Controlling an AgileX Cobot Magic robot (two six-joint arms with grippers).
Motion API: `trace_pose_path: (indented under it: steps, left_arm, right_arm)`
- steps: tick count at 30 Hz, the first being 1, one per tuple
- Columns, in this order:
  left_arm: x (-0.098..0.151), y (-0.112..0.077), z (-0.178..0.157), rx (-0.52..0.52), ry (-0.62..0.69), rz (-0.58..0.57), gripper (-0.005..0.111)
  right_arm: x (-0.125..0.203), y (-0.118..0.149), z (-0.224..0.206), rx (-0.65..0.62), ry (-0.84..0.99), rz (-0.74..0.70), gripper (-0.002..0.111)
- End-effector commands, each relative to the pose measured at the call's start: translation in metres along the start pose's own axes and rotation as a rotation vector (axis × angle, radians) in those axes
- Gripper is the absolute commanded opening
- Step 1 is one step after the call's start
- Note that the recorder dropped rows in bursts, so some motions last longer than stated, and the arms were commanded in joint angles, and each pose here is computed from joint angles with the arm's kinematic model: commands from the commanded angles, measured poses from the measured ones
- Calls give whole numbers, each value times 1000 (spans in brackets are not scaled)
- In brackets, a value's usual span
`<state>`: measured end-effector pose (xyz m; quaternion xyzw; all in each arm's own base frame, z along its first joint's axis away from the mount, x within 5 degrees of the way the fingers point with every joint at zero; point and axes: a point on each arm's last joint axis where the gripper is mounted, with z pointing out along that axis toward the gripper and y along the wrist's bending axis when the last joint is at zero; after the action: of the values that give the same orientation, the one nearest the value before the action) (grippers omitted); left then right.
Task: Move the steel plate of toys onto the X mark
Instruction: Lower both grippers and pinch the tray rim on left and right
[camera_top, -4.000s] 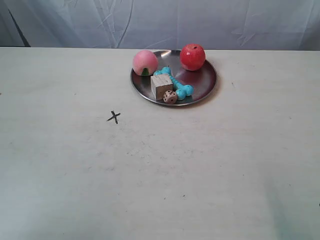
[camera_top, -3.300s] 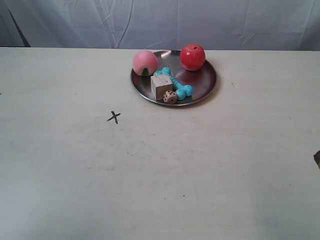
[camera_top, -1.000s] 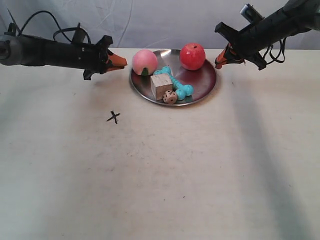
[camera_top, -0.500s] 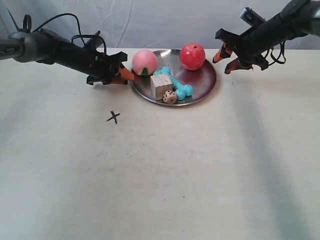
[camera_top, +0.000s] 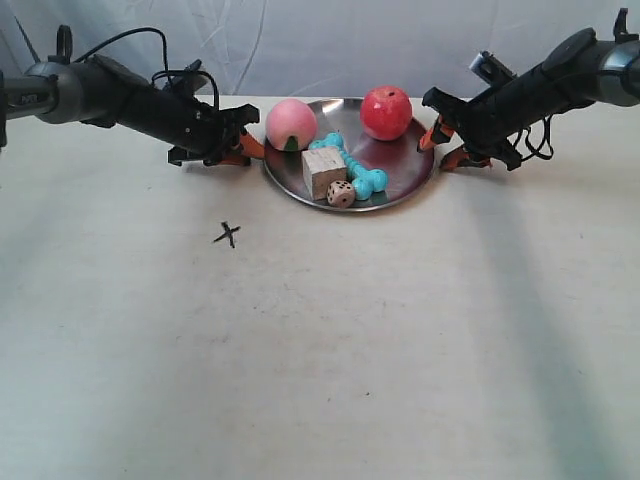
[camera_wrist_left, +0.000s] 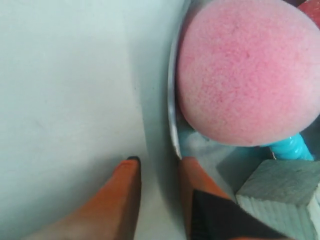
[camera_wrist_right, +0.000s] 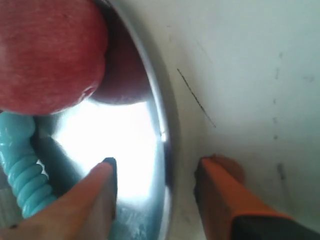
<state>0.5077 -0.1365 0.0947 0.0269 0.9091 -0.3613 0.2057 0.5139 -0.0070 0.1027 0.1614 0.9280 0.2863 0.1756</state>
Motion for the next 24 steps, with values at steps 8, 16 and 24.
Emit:
trace_pose_path:
  steps: [8, 16, 24]
  left_arm:
    - [8, -9, 10, -103, 49, 96, 29]
    - [11, -2, 9, -173, 81, 108, 29]
    - [11, -6, 9, -130, 75, 67, 29]
  right_arm:
    - [15, 14, 25, -12, 53, -28, 47]
    - [17, 14, 26, -1, 73, -47, 47]
    - [19, 14, 26, -3, 87, -47, 47]
